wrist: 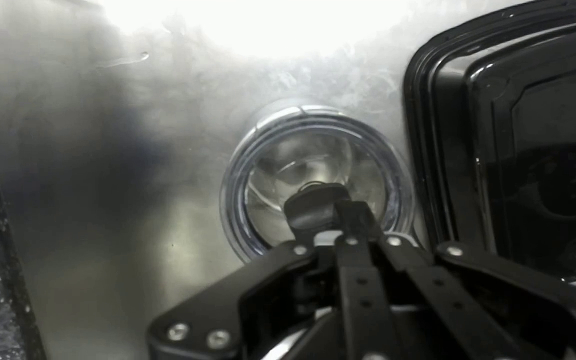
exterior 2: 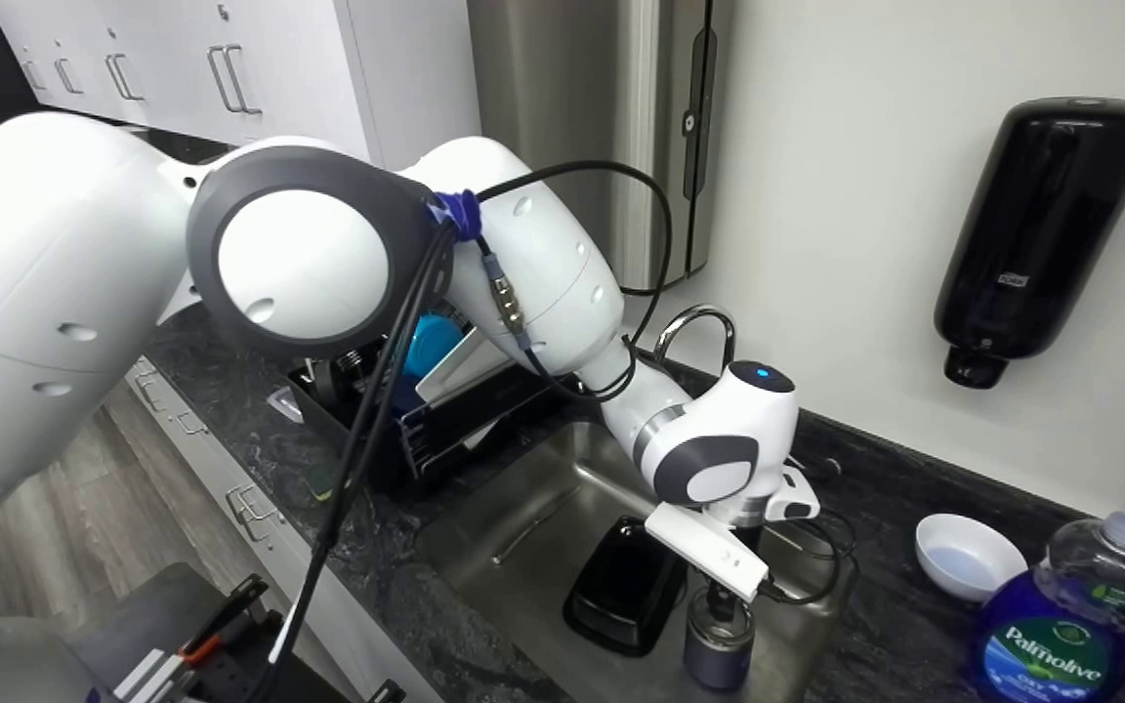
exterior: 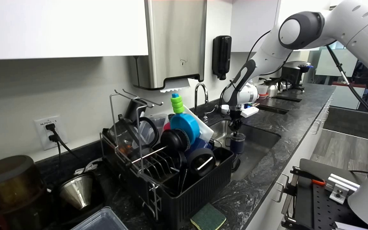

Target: Take the lid and put it on the cup

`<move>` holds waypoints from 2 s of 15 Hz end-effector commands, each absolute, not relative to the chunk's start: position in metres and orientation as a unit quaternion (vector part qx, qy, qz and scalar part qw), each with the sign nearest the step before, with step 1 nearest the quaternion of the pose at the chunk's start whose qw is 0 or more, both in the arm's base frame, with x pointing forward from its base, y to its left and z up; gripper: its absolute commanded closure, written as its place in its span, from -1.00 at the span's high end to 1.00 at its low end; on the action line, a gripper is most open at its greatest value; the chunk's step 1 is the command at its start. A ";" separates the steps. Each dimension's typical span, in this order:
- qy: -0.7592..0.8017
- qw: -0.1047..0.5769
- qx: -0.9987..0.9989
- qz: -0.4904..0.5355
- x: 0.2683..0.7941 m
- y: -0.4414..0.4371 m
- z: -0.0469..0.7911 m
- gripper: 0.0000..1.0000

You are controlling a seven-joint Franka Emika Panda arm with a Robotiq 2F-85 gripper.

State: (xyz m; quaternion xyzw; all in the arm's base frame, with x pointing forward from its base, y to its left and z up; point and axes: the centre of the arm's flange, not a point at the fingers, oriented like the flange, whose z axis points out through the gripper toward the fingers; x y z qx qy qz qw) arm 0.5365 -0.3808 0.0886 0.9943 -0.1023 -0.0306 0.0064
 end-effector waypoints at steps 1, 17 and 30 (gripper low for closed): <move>-0.097 0.016 0.995 -0.035 0.545 -0.382 0.052 -1.00; -0.063 0.086 0.994 0.013 0.507 -0.351 0.126 -1.00; -0.036 0.101 0.994 0.020 0.504 -0.328 0.127 -1.00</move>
